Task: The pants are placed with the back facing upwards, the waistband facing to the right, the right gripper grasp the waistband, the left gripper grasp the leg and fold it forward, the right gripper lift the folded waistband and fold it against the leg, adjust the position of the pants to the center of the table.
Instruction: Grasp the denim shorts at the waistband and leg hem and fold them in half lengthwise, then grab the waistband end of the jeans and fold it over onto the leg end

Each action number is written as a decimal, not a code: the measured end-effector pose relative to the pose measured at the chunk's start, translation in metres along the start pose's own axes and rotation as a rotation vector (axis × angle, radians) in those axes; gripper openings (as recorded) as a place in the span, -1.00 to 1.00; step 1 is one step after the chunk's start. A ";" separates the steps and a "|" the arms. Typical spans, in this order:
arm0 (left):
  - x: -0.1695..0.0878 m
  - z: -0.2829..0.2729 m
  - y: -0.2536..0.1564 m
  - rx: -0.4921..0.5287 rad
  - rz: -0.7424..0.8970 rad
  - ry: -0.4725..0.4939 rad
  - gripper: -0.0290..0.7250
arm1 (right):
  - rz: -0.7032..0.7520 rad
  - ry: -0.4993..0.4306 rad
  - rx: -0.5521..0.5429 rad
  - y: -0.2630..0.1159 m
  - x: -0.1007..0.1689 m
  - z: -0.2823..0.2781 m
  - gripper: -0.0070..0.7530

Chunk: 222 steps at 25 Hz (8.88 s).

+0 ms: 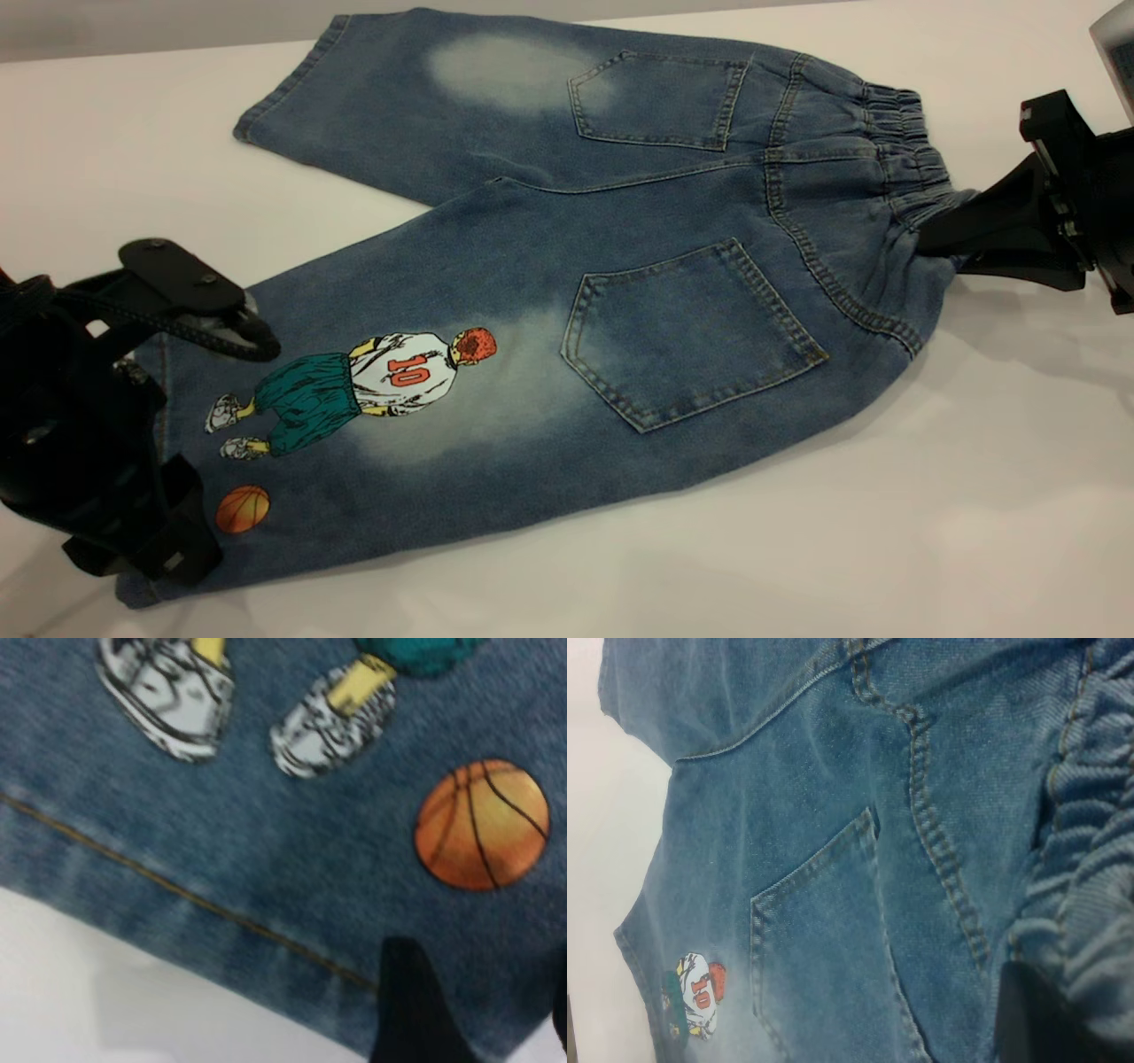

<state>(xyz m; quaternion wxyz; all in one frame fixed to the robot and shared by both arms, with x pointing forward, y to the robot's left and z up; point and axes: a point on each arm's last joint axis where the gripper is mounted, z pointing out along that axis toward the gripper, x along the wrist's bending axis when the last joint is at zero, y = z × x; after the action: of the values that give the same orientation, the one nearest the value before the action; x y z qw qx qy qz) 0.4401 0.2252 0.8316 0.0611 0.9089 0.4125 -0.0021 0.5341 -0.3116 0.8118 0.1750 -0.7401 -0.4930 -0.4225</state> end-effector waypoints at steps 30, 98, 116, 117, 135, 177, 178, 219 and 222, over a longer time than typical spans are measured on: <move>-0.002 -0.018 0.003 -0.049 0.036 0.012 -0.83 | 0.017 0.094 -0.018 0.005 0.018 -0.007 -0.84; 0.191 -0.115 0.184 -0.662 -0.105 0.446 -0.83 | 0.816 0.070 -0.285 0.099 0.048 -0.025 -0.84; 0.207 -0.085 0.190 -0.688 -0.090 0.560 -0.77 | 0.771 0.104 -0.288 0.126 0.043 -0.013 -0.80; 0.207 -0.085 0.190 -0.691 -0.091 0.566 -0.76 | 0.772 0.106 -0.292 0.127 0.044 -0.013 -0.80; 0.208 -0.086 0.190 -0.680 -0.047 0.588 -0.36 | 0.504 0.075 -0.349 0.148 0.071 -0.003 -0.14; 0.128 -0.086 0.219 -0.594 0.078 0.286 -0.11 | 0.232 -0.087 0.028 0.076 0.036 0.013 0.16; 0.127 -0.086 0.219 -0.595 0.080 0.285 -0.11 | 0.226 -0.089 0.023 0.076 0.036 0.013 0.18; 0.121 -0.084 0.222 -0.595 0.070 0.256 -0.11 | 0.235 0.048 -0.124 0.098 0.012 0.042 -0.52; 0.113 -0.080 0.225 -0.588 0.087 0.241 -0.11 | 0.209 0.115 -0.097 0.098 0.019 0.042 -0.73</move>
<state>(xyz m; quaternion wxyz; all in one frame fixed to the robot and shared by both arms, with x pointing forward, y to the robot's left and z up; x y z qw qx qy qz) 0.6797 0.1727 0.9294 0.2720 0.8627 0.3607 0.2272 0.6421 -0.3164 0.8179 0.2100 -0.7696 -0.3812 -0.4671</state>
